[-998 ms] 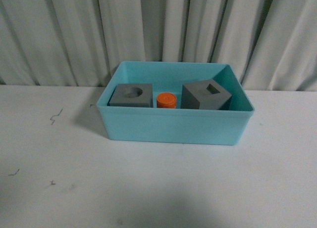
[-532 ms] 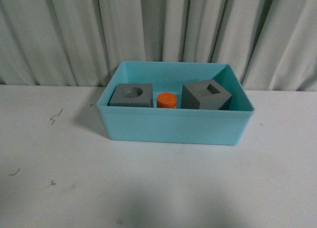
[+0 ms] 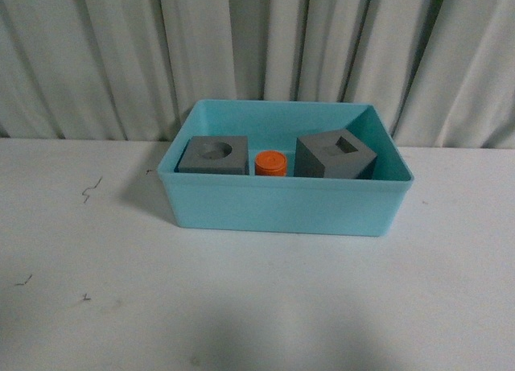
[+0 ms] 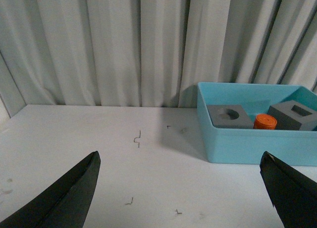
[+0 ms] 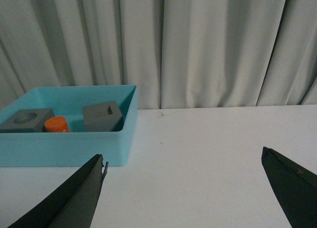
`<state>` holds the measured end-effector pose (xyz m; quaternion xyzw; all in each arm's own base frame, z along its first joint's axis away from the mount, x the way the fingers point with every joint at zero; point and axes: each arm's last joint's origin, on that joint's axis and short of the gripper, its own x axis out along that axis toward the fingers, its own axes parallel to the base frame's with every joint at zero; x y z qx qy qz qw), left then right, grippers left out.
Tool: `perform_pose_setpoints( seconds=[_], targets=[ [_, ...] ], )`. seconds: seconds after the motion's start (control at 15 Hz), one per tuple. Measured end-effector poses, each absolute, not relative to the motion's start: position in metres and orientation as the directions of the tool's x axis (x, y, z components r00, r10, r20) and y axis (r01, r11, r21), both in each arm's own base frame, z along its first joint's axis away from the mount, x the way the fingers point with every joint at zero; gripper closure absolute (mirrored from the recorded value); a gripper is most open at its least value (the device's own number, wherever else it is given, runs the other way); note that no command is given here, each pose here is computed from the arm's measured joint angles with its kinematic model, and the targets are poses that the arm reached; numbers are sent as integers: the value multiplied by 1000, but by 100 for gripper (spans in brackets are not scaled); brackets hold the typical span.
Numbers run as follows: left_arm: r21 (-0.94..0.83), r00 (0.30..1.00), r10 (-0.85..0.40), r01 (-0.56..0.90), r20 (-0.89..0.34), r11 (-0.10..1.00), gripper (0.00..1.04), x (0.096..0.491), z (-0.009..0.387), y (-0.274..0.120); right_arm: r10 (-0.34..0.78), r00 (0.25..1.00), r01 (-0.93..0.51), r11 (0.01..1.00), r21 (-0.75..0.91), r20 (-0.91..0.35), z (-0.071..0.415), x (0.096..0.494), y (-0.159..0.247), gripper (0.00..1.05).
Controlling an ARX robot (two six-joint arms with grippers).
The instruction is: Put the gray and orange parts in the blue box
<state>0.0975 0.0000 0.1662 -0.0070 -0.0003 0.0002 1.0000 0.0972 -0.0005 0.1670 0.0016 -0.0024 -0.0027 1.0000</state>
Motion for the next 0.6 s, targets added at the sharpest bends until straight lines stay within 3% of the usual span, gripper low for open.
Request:
perform_pose_setpoints(
  seconds=[0.6],
  targets=[
    [-14,1000,0,0,1,1000,7,97,166,0,-5,1000,5,1000,3,5,167,97,0,6]
  ],
)
